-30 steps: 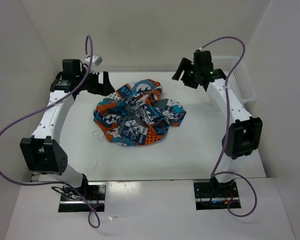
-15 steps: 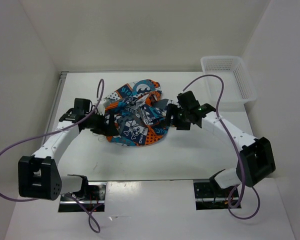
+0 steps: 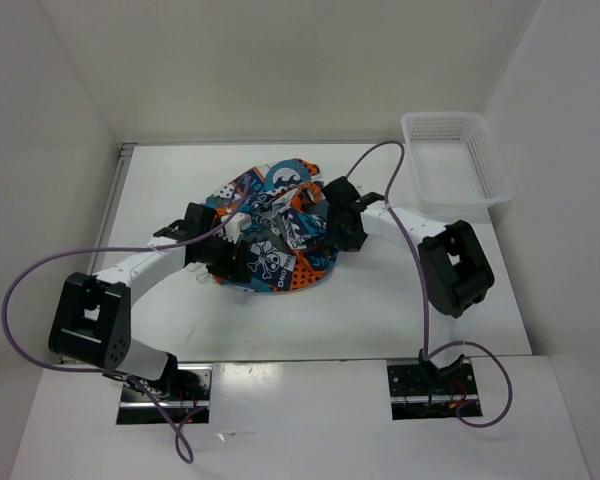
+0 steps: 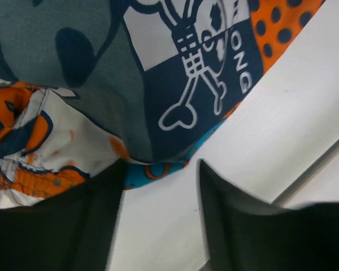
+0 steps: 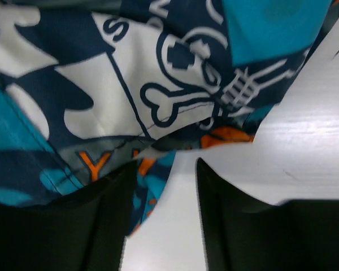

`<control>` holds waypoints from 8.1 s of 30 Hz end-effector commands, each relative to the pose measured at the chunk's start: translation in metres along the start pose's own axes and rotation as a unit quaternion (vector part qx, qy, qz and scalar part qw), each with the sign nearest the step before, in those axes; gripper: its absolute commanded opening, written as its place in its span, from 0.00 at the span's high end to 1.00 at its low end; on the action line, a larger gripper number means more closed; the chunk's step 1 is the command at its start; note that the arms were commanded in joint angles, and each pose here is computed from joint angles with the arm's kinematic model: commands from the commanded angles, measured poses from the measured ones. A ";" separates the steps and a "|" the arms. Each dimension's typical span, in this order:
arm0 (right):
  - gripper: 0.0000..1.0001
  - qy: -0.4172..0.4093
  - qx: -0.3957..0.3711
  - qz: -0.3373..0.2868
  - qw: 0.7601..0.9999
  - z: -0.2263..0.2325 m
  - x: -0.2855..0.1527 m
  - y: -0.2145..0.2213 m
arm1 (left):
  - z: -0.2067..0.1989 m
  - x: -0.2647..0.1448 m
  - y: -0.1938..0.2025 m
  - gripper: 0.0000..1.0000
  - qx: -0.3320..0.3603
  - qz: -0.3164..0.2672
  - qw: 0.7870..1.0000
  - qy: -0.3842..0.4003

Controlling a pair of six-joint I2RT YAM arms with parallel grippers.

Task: Fold and stack the shorts
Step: Flatten the shorts out

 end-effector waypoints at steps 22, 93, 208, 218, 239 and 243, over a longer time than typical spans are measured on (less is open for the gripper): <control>1.00 0.037 0.021 -0.274 0.961 -0.034 -0.150 -0.171 | -0.008 -0.146 -0.181 1.00 0.018 -0.220 0.972 -0.085; 0.56 -0.040 0.369 0.010 0.928 -0.131 -0.006 0.069 | 0.029 -0.076 -0.061 1.00 -0.058 -0.118 0.991 -0.002; 0.97 -0.075 0.295 -0.012 0.952 -0.116 -0.077 0.064 | 0.042 -0.066 -0.031 1.00 -0.158 -0.033 0.985 0.054; 0.75 -0.029 0.311 0.021 0.950 -0.109 -0.038 0.054 | 0.055 -0.057 -0.003 0.30 -0.196 0.009 0.980 0.004; 0.30 -0.053 0.351 -0.017 0.935 -0.106 -0.073 0.080 | 0.048 -0.036 0.074 0.19 -0.157 -0.067 0.984 0.040; 0.32 -0.074 0.351 0.005 0.934 -0.103 -0.061 0.091 | 0.052 -0.027 0.074 0.19 -0.141 -0.079 0.986 0.045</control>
Point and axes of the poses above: each gripper's point midway between its finger pads, its own x axis out along the fingers, its own z axis along the line the jaws close on, y = z × x, the point moved 8 cm from there along -x, back along the fingers, and after that the axes turned 11 degrees about -x, right-handed, at the moved point
